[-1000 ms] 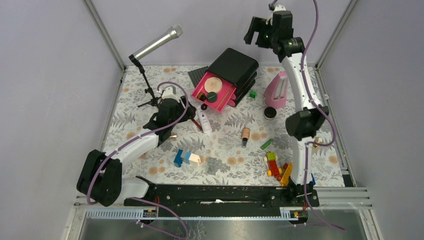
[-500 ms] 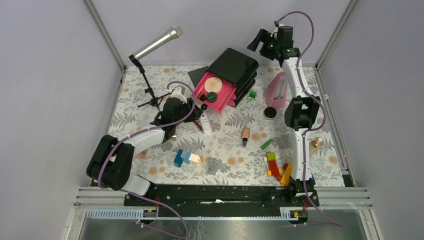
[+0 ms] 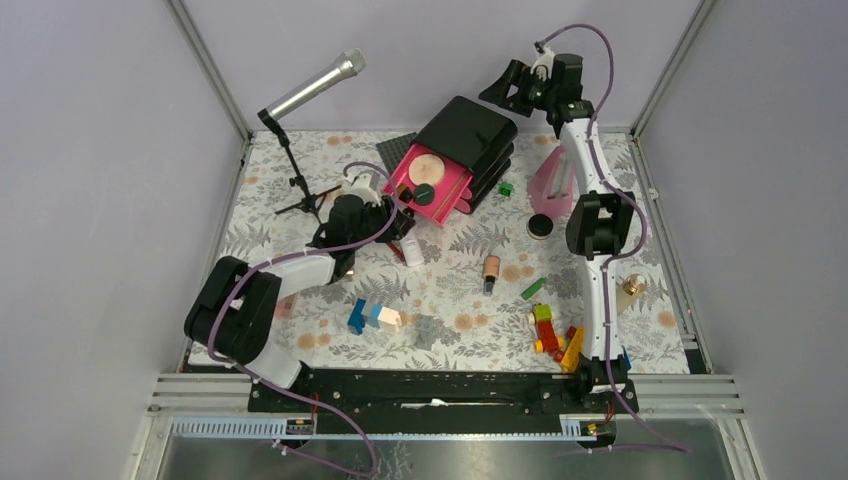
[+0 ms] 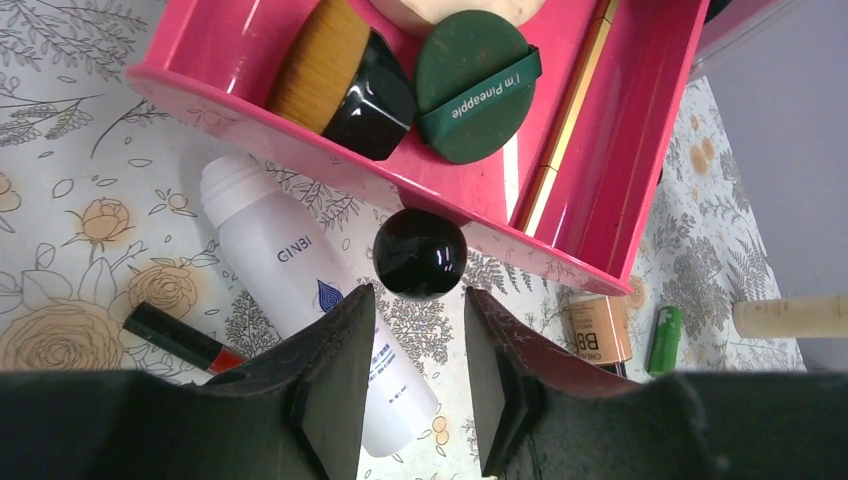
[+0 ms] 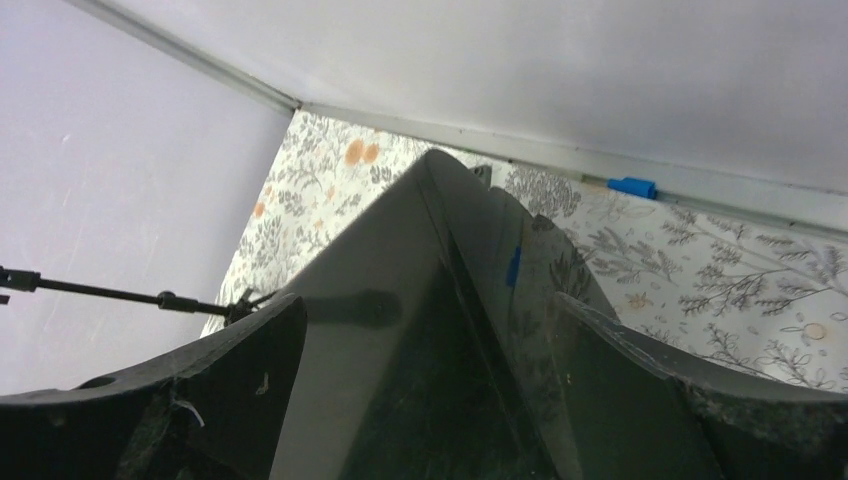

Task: Organize the makeup
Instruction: Close the drawer in the storage box.

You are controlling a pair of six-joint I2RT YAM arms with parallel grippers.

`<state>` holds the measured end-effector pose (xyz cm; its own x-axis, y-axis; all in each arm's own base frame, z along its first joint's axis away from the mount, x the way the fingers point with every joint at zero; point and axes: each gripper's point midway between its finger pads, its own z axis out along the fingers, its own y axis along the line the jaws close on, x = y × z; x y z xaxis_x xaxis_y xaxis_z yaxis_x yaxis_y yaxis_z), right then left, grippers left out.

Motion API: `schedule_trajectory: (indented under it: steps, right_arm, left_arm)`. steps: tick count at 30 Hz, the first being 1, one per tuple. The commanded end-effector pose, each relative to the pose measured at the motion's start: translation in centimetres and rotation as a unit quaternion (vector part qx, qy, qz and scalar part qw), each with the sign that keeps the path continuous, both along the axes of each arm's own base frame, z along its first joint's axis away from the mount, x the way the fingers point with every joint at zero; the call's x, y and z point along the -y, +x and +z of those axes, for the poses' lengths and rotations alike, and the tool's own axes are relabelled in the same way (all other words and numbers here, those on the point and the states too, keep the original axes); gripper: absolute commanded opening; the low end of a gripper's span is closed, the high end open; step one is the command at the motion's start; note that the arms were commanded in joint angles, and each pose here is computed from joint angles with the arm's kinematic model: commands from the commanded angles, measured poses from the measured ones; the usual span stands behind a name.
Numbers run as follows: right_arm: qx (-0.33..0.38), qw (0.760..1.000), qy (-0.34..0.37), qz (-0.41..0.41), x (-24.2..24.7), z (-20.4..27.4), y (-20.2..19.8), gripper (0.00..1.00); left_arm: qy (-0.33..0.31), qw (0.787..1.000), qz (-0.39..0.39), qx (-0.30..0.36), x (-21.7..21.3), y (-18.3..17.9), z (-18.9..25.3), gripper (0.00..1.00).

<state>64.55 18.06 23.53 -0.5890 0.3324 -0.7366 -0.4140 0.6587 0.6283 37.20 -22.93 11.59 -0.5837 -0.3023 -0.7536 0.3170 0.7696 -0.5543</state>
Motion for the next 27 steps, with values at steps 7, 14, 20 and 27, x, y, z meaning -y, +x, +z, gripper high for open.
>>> schedule_trajectory:
  steps: [7,14,20,27]
  right_arm:
    - [-0.008,0.995,0.039,0.096,-2.1,-1.0,-1.8,0.92]
    - [-0.021,0.99,0.046,0.129,-2.6,-1.9,-3.1,0.8]
    - [-0.023,0.99,0.045,0.135,-2.7,-2.1,-3.4,0.71]
    - [-0.033,0.989,0.039,0.136,-2.7,-3.4,-3.5,0.7]
  left_arm:
    - [-0.027,0.997,-0.039,0.054,2.0,2.0,2.3,0.38]
    - [-0.032,0.995,-0.044,0.084,2.7,3.6,4.6,0.33]
    - [-0.031,0.992,-0.048,0.112,3.4,5.2,7.2,0.32]
    - [-0.044,0.987,-0.058,0.145,4.2,6.2,10.4,0.31]
